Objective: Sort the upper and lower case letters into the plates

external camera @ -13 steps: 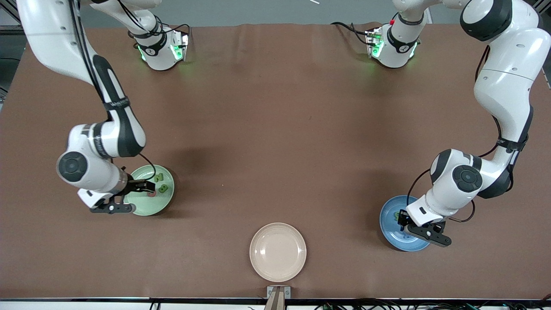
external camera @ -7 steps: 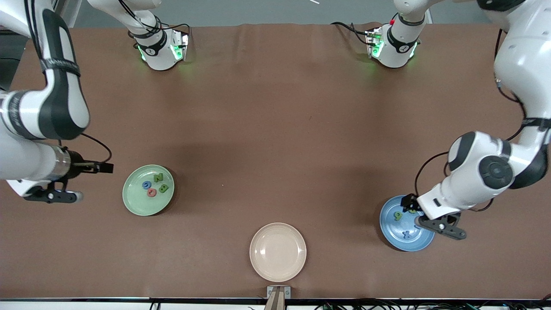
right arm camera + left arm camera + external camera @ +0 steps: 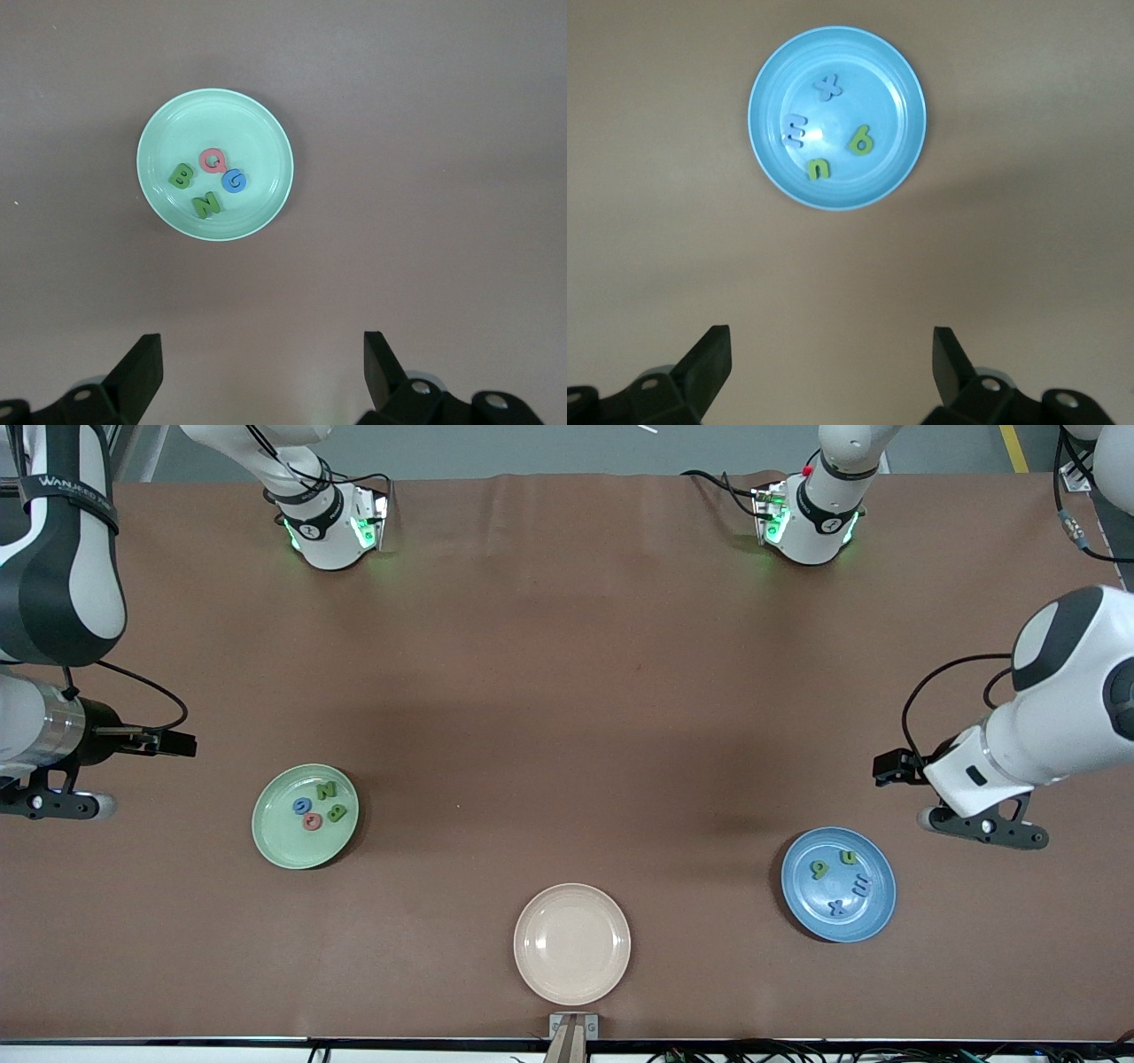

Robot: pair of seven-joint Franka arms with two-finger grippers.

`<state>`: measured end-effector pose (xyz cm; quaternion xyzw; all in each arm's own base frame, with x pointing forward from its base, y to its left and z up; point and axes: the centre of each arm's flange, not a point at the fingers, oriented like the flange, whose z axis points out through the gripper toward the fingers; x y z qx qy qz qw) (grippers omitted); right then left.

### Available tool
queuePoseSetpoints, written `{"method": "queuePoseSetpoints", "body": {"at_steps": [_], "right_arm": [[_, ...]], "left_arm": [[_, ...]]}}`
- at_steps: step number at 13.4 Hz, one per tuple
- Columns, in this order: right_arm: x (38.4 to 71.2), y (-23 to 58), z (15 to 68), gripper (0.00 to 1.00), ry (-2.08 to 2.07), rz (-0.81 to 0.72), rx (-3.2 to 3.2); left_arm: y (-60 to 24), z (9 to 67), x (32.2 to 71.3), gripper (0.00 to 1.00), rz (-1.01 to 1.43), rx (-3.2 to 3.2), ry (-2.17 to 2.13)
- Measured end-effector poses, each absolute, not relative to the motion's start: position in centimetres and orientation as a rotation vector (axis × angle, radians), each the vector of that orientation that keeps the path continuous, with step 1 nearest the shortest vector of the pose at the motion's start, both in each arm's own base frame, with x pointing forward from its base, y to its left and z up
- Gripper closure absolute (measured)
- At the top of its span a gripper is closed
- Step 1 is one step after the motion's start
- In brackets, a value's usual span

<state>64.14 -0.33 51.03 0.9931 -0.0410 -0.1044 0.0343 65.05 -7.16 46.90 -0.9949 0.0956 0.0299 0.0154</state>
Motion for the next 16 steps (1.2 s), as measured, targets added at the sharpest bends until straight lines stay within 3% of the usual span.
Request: {"method": "queuePoseSetpoints", "body": {"at_steps": [6,16], "right_arm": [[63.8,-0.1,52.0,0.00,-0.088,-0.263,3.083],[58.4,-0.2,54.2,0.00,-0.069,-0.137,3.103]], "left_arm": [[-9.3,50.9,63.4,0.00,0.042,-3.055,0.175],[-7.8,52.7,63.7,0.00,0.048,-3.054,0.125]]}}
